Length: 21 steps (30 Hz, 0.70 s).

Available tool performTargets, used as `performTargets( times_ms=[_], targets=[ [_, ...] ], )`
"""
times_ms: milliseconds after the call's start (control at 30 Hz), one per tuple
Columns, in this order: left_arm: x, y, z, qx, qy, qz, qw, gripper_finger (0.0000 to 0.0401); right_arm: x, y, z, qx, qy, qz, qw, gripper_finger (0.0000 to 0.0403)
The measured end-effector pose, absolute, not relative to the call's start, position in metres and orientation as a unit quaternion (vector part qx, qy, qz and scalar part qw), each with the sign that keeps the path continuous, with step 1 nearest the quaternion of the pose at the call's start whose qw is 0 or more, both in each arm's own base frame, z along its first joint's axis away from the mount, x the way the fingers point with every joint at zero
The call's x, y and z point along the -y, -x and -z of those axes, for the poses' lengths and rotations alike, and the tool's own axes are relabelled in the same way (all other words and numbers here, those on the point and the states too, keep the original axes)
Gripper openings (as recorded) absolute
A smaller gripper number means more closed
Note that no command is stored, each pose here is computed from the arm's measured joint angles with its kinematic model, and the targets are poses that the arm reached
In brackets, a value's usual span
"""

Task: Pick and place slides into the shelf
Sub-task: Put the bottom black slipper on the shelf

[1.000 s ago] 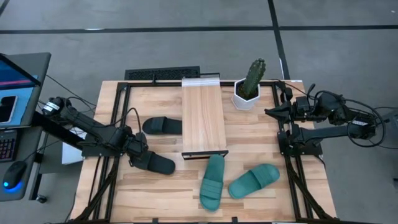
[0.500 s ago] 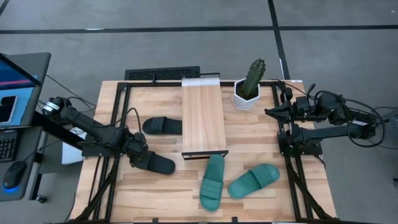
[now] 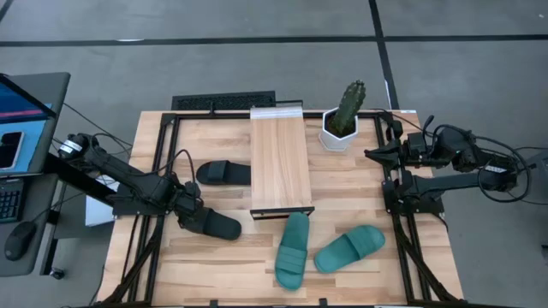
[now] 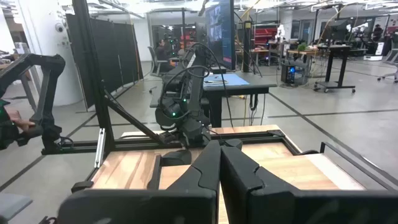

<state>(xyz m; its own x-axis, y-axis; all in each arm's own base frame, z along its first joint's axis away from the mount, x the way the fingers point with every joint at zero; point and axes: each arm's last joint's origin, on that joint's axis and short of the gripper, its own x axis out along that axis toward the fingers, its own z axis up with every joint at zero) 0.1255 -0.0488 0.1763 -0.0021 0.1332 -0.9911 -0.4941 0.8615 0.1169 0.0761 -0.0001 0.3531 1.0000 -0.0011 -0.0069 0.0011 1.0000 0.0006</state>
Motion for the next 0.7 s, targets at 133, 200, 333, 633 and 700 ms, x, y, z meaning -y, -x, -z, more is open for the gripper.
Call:
performTargets(
  times_ms=[133, 200, 333, 633, 700],
  targets=[
    [0.0483, -0.1247, -0.1755, -0.678, 0.122, -0.226, 0.689, 0.0113, 0.0000, -0.0761, -0.3531, -0.003, 0.000, 0.000, 1.000, 0.0000],
    [0.0489, -0.1253, -0.1754, -0.678, 0.126, -0.220, 0.690, 0.0127, 0.0001, -0.0761, -0.3530, -0.004, 0.000, 0.001, 1.000, 0.0000],
    [0.0492, -0.1253, -0.1754, -0.679, 0.128, -0.219, 0.689, 0.0140, 0.0000, -0.0761, -0.3530, -0.004, 0.000, 0.000, 1.000, 0.0000],
    [0.0500, -0.1274, -0.1722, -0.683, 0.128, -0.230, 0.682, 0.0142, 0.0000, -0.0761, -0.3530, -0.004, 0.000, 0.000, 1.000, 0.0000],
    [0.0505, -0.1285, -0.1703, -0.687, 0.124, -0.234, 0.677, 0.0142, 0.0000, -0.0761, -0.3530, -0.004, 0.000, 0.000, 1.000, 0.0000]
  ],
)
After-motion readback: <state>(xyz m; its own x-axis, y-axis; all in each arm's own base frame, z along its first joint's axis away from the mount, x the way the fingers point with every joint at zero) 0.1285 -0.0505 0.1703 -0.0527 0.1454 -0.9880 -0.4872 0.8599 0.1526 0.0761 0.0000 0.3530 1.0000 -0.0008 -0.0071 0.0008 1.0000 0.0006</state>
